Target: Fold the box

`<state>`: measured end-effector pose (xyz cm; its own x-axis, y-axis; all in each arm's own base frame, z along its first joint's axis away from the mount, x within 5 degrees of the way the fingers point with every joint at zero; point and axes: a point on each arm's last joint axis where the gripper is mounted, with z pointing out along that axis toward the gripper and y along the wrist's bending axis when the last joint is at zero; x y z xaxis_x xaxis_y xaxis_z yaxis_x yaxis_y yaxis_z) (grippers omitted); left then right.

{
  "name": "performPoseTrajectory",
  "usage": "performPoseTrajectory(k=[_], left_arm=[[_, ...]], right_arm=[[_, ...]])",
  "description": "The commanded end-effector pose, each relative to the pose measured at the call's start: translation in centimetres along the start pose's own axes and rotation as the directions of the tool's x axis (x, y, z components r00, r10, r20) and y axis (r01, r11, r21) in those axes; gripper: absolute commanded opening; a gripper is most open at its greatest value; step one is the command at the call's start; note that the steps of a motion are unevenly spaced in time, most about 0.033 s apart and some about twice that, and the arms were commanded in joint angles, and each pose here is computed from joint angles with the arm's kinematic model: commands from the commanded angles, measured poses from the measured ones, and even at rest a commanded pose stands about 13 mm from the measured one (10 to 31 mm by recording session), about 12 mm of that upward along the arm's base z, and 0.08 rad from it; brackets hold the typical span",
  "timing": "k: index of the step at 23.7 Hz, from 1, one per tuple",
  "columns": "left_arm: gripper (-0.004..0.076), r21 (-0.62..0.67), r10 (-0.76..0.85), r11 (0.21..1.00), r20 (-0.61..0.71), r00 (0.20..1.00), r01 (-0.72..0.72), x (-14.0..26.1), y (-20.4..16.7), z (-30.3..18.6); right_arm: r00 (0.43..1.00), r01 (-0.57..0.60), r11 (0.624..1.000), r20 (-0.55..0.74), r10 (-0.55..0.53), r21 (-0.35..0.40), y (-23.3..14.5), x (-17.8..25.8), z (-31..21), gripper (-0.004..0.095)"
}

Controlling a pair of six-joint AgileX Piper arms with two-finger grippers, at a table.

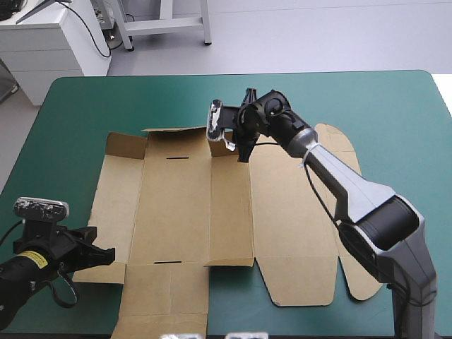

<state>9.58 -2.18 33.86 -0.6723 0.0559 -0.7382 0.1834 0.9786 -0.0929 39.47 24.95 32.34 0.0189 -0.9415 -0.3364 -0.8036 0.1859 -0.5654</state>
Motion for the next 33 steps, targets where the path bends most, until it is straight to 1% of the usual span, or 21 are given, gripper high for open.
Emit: performPoseTrajectory(k=[1,2,3,4,5,7,8,9,10,11,12,16,18,20,22,26,27,30,33], left_arm=[[-0.0008,0.008,-0.02,1.0,0.061,0.998,0.019,-1.5,-0.1,0.0],[-0.0008,0.006,-0.022,1.0,0.047,0.999,0.022,-1.7,0.0,0.5],[-0.0008,0.005,-0.024,1.0,0.041,0.999,0.023,-1.9,0.0,0.8],[-0.0008,0.003,-0.027,1.0,0.04,0.999,0.027,-2.3,0.1,1.5],[-0.0008,-0.001,-0.038,0.999,0.051,0.998,0.038,-2.8,0.2,2.2],[-0.0008,-0.008,-0.047,0.999,0.041,0.998,0.047,-3.5,0.4,3.0],[-0.0008,-0.008,-0.048,0.999,0.034,0.998,0.048,-3.9,0.4,3.3],[-0.0008,-0.016,-0.047,0.999,0.018,0.999,0.047,-4.6,0.5,3.7],[-0.0008,-0.031,-0.05,0.998,0.009,0.999,0.051,-5.1,0.6,3.8],[-0.0008,-0.088,-0.061,0.994,-0.013,0.998,0.06,-6.1,1.2,4.1],[-0.0008,-0.149,-0.068,0.987,-0.037,0.997,0.062,-6.9,2.0,4.5],[-0.0008,-0.225,-0.116,0.97,-0.09,0.989,0.093,-8.5,4.1,5.4],[-0.0008,-0.236,-0.139,0.965,-0.104,0.985,0.112,-8.9,5.2,5.8],[-0.0008,-0.234,-0.2,0.958,-0.121,0.972,0.168,-8.9,7.3,6.6],[-0.0008,-0.2,-0.28,0.947,-0.146,0.949,0.249,-8.4,9.4,7.4],[-0.0008,-0.101,-0.384,0.922,-0.133,0.914,0.373,-8.0,12.0,7.8],[-0.0008,-0.072,-0.41,0.912,-0.123,0.904,0.404,-7.9,12.6,7.9],[-0.0008,-0.004,-0.425,0.904,-0.128,0.896,0.428,-7.7,13.6,8.4],[-0.0008,0.016,-0.426,0.901,-0.161,0.89,0.434,-7.4,14.1,9.2]], right_arm=[[0.989,-0.139,0.971,0.069,0.128,0.194,-3.5,0.5,-7.9,0.0389],[0.969,-0.245,0.94,0.074,0.234,0.236,-4.2,1.4,-10.1,0.0389],[0.954,-0.299,0.921,0.076,0.289,0.249,-4.4,1.8,-10.9,0.0389],[0.912,-0.406,0.873,0.057,0.407,0.27,-4.8,3.1,-12.5,0.0389],[0.861,-0.489,0.83,-0.002,0.508,0.268,-4.8,4.6,-13.5,0.0389],[0.771,-0.592,0.769,-0.109,0.628,0.24,-4.6,6.9,-14.2,0.0369],[0.741,-0.625,0.745,-0.12,0.66,0.233,-4.7,7.6,-14.3,0.0352],[0.681,-0.697,0.683,-0.097,0.726,0.217,-5.1,8.7,-14.6,0.0308],[0.652,-0.73,0.654,-0.084,0.753,0.198,-5.3,9.2,-14.7,0.028],[0.601,-0.783,0.603,-0.064,0.796,0.153,-5.5,9.9,-14.9,0.0224],[0.571,-0.809,0.574,-0.063,0.819,0.13,-5.7,10.6,-14.8,0.0178],[0.525,-0.836,0.532,-0.084,0.847,0.136,-5.5,12.3,-15.0,0.0114],[0.504,-0.845,0.516,-0.117,0.856,0.141,-4.9,13.2,-14.8,0.0112],[0.479,-0.852,0.503,-0.173,0.861,0.143,-3.5,14.5,-14.5,0.0112],[0.466,-0.855,0.497,-0.203,0.861,0.146,-2.1,15.4,-14.2,0.0112],[0.458,-0.859,0.486,-0.181,0.87,0.161,-1.4,16.2,-14.6,0.0108],[0.447,-0.865,0.474,-0.173,0.878,0.167,-1.3,16.4,-14.7,0.0099],[0.448,-0.865,0.471,-0.158,0.88,0.172,-1.3,16.6,-14.7,0.0092],[0.452,-0.865,0.472,-0.142,0.88,0.171,-1.4,16.5,-14.6,0.0091]])
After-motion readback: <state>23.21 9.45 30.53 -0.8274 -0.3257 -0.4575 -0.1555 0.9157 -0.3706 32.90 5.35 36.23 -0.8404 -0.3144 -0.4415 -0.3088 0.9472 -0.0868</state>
